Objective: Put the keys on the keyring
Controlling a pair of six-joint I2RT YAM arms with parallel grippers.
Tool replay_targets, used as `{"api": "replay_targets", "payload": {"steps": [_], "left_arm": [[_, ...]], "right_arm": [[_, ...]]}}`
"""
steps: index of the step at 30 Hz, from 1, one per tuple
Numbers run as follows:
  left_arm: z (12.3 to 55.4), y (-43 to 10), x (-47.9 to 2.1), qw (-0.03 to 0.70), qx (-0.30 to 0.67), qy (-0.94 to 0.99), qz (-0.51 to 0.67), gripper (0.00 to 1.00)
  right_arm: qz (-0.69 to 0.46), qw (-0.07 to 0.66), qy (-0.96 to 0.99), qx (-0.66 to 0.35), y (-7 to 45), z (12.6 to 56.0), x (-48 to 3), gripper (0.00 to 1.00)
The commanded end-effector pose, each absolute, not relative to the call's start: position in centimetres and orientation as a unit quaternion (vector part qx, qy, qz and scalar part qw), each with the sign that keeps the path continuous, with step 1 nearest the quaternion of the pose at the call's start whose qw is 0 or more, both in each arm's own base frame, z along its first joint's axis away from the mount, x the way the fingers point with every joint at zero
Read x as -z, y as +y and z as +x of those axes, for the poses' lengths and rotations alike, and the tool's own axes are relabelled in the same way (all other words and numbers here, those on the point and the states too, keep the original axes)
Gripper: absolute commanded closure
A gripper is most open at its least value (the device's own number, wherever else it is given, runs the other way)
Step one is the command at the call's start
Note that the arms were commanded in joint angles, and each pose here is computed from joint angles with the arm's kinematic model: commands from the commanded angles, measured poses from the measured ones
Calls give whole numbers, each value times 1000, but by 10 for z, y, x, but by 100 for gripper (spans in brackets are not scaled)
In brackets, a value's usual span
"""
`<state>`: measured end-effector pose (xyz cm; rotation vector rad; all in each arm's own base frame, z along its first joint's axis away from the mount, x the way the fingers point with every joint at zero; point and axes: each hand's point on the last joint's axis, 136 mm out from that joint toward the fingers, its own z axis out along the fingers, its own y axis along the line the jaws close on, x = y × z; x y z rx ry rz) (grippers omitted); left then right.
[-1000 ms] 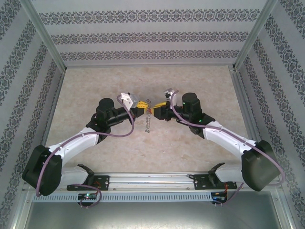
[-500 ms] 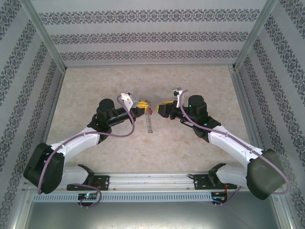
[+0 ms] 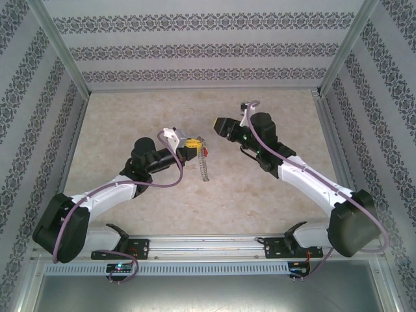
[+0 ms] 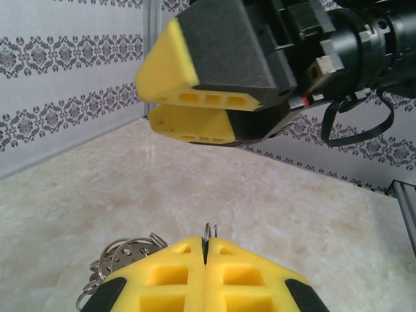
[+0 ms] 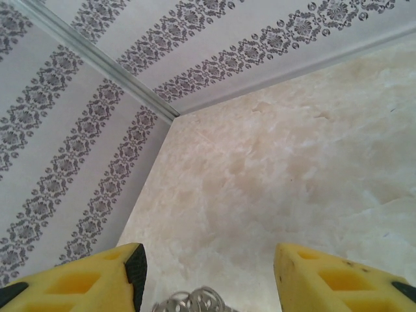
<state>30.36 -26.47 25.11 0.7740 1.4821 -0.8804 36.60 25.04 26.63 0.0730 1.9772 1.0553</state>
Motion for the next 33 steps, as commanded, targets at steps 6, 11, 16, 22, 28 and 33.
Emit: {"api": "replay_targets", "payload": {"steps": [6,11,16,22,28,33], "left_arm": [[291,-264,-294,632,400,581,321,100],[294,-264,-294,633,395,584,319,100],[296,-265,-294,637,396,579,318,100],[298,-267,-294,637,400,577,318,100],[296,-268,-292,635,406,576,318,100],[295,-269,-285,633,411,572,322,100]], "right_arm": [[35,429,779,-456,276,369,-296,46],[22,437,773,-460,284,365,-311,47],[15,448,778,-440,285,365,-312,48],[5,442,783,-437,292,365,-304,51],[-9,451,776,-440,286,362,-311,50],[-21,447,787,-425,273,358,-285,48]]}}
